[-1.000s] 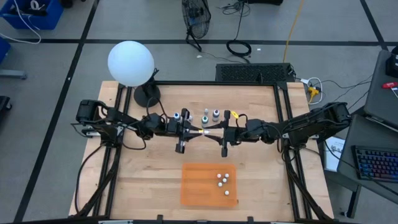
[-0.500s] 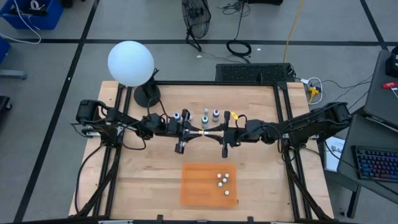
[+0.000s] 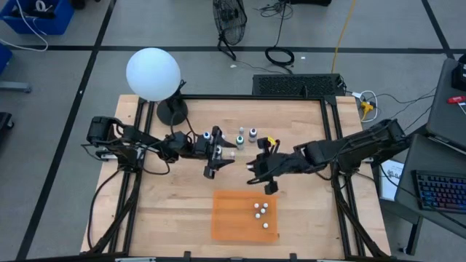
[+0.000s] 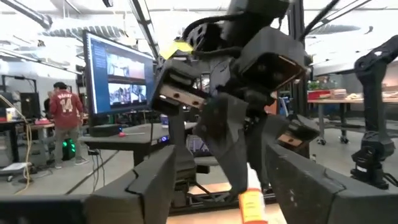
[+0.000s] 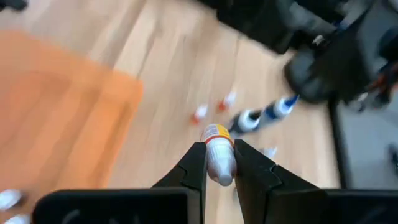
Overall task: Pick & Place food coloring
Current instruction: Put the small orange food coloring bottle into the orange container, then put the large green food coloring bottle into the orange container
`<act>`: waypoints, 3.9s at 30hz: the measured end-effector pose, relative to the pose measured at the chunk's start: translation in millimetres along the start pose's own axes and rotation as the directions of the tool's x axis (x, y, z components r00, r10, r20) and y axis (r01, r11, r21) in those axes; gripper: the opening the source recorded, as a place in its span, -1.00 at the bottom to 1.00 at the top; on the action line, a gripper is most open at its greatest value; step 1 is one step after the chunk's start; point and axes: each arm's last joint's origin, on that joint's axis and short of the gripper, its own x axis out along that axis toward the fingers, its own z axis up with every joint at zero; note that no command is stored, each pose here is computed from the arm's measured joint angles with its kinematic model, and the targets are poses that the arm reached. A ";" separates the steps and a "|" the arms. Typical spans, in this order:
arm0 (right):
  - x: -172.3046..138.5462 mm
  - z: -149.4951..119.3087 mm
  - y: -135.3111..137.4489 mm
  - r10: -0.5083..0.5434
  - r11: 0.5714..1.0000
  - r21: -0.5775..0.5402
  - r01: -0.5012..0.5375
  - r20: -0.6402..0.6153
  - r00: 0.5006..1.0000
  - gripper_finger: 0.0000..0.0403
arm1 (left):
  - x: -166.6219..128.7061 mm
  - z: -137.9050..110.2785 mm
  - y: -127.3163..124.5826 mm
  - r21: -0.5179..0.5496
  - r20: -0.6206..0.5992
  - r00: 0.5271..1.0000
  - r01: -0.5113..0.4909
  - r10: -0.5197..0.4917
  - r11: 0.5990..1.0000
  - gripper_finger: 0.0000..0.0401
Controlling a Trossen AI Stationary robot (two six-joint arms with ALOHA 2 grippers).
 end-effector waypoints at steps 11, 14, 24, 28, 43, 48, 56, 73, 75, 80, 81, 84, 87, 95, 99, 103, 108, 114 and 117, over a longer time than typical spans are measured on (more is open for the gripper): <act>40.2 7.7 40.0 0.209 0.977 0.078 -0.197 -0.503 0.838 -0.79 | -3.6 -14.0 13.0 -0.058 -0.145 0.989 -0.049 0.040 0.997 0.26; 56.1 1.0 63.9 0.276 0.959 0.103 -0.264 -0.559 0.782 -0.79 | -4.6 -17.9 14.8 -0.062 -0.185 0.982 -0.062 0.049 0.996 0.24; 78.4 -9.3 98.2 0.297 0.953 0.149 -0.262 -0.617 0.729 -0.79 | -5.5 -19.5 17.3 -0.068 -0.202 0.978 -0.073 0.058 0.995 0.25; 93.5 -17.4 103.7 0.292 0.952 0.132 -0.275 -0.653 0.699 -0.79 | -5.5 -19.8 17.3 -0.069 -0.203 0.977 -0.074 0.058 0.995 0.25; 117.8 -24.2 103.9 0.316 0.942 0.126 -0.310 -0.640 0.701 -0.79 | -6.2 -22.6 17.0 -0.094 -0.230 0.972 -0.080 0.056 0.992 0.25; 127.8 -40.1 103.0 0.361 0.928 0.173 -0.331 -0.645 0.674 -0.79 | -6.3 -22.6 17.1 -0.095 -0.231 0.971 -0.080 0.057 0.992 0.25; 132.2 -48.8 103.7 0.359 0.929 0.174 -0.326 -0.639 0.681 -0.75 | -6.3 -22.6 17.0 -0.094 -0.231 0.971 -0.080 0.056 0.992 0.25; 104.2 -29.3 88.8 0.374 0.927 0.252 -0.278 -0.554 0.744 -0.41 | -6.3 -22.7 17.0 -0.091 -0.231 0.971 -0.079 0.056 0.993 0.25; 95.3 -24.1 84.0 0.376 0.925 0.258 -0.278 -0.531 0.760 -0.43 | -6.3 -22.7 17.1 -0.091 -0.231 0.971 -0.080 0.057 0.993 0.25; 62.6 -7.6 67.4 0.384 0.916 0.291 -0.276 -0.438 0.812 -0.46 | -6.3 -22.8 17.0 -0.098 -0.231 0.971 -0.081 0.056 0.992 0.25; 54.2 -4.0 63.2 0.386 0.914 0.295 -0.280 -0.414 0.824 -0.46 | -6.3 -22.9 17.0 -0.099 -0.233 0.971 -0.081 0.056 0.992 0.25; 24.4 6.0 48.8 0.390 0.905 0.310 -0.292 -0.330 0.859 -0.46 | -6.7 -24.5 16.9 -0.101 -0.249 0.967 -0.083 0.055 0.991 0.25; -6.7 13.7 34.8 0.392 0.877 0.388 -0.284 -0.236 0.889 -0.46 | -7.0 -25.7 16.8 -0.100 -0.261 0.964 -0.083 0.055 0.991 0.25; -75.3 17.4 10.1 0.388 0.828 0.449 -0.337 -0.024 0.921 -0.45 | -6.9 -25.2 16.9 -0.089 -0.256 0.965 -0.080 0.055 0.993 0.25; -93.5 -8.2 8.4 0.382 0.871 0.345 -0.351 -0.025 0.924 -0.45 | -6.6 -24.2 16.9 -0.095 -0.247 0.968 -0.081 0.055 0.992 0.25; -109.9 -45.7 -0.8 0.183 0.910 0.372 -0.185 0.040 0.982 -0.46 | -6.6 -24.3 16.9 -0.095 -0.247 0.967 -0.081 0.055 0.992 0.25; -121.2 -103.8 -10.4 -0.032 0.918 0.389 -0.070 0.248 0.968 -0.45 | -7.2 -25.7 17.7 -0.066 -0.262 0.964 -0.077 0.057 0.995 0.25; -100.7 -166.6 -11.8 -0.207 0.912 0.410 -0.012 0.484 0.850 -0.45 | -9.2 -25.6 25.9 -0.014 -0.262 0.961 -0.091 0.084 0.996 0.25; -91.7 -187.3 -14.3 -0.217 0.910 0.414 -0.018 0.515 0.829 -0.44 | -11.2 -25.7 33.4 -0.004 -0.265 0.958 -0.113 0.108 0.994 0.25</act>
